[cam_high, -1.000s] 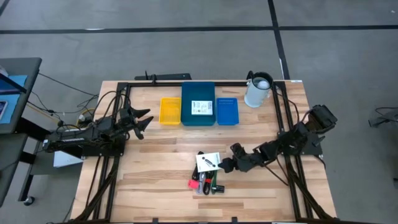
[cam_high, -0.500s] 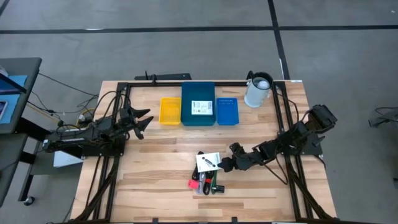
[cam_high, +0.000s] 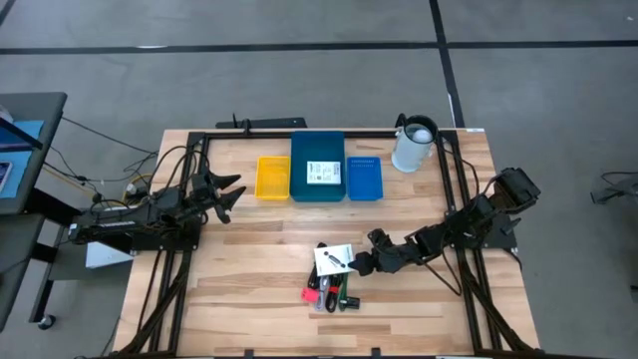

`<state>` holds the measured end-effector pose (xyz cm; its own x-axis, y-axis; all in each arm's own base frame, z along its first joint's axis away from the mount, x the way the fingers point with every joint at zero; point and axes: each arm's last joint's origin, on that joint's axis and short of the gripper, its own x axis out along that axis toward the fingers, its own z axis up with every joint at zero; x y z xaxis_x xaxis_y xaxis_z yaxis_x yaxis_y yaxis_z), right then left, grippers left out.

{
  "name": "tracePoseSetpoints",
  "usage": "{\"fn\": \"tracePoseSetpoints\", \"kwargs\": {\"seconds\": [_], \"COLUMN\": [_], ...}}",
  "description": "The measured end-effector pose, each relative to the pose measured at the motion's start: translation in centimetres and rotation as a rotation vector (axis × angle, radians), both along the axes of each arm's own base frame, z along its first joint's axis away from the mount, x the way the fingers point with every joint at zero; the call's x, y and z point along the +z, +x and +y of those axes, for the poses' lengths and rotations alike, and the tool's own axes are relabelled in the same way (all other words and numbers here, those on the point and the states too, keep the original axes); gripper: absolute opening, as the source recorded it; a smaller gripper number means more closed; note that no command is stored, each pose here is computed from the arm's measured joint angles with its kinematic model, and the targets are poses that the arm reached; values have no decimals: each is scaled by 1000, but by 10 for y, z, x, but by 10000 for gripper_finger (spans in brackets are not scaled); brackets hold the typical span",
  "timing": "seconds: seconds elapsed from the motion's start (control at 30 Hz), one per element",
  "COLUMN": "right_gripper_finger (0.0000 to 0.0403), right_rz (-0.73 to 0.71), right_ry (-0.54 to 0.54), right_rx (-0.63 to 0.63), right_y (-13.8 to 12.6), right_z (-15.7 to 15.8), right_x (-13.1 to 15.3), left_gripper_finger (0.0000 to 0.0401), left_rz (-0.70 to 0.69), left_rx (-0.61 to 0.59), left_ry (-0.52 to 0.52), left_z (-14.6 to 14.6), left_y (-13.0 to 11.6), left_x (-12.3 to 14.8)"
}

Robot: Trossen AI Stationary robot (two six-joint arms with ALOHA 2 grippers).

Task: Pick and place items into bin
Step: Put the white box into the dark blue bin

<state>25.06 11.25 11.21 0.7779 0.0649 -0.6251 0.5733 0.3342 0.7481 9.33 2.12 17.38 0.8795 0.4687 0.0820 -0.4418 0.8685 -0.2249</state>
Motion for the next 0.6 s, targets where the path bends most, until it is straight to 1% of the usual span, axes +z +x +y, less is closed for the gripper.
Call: {"fn": "tracePoseSetpoints", "kwargs": {"seconds": [0.27,0.6], "right_gripper_finger": [233,233], "right_rz": [10,9], "right_ry": [20,17], "right_rx": [25,27], "right_y": [0,0], "right_z": [1,0], "right_x": [0,0], "left_gripper_finger": [212,212], "left_rz": [0,0], "left_rx": [0,0], "left_ry": [0,0], "left_z": [0,0], "left_y": [0,0], "left_x": [0,0]}}
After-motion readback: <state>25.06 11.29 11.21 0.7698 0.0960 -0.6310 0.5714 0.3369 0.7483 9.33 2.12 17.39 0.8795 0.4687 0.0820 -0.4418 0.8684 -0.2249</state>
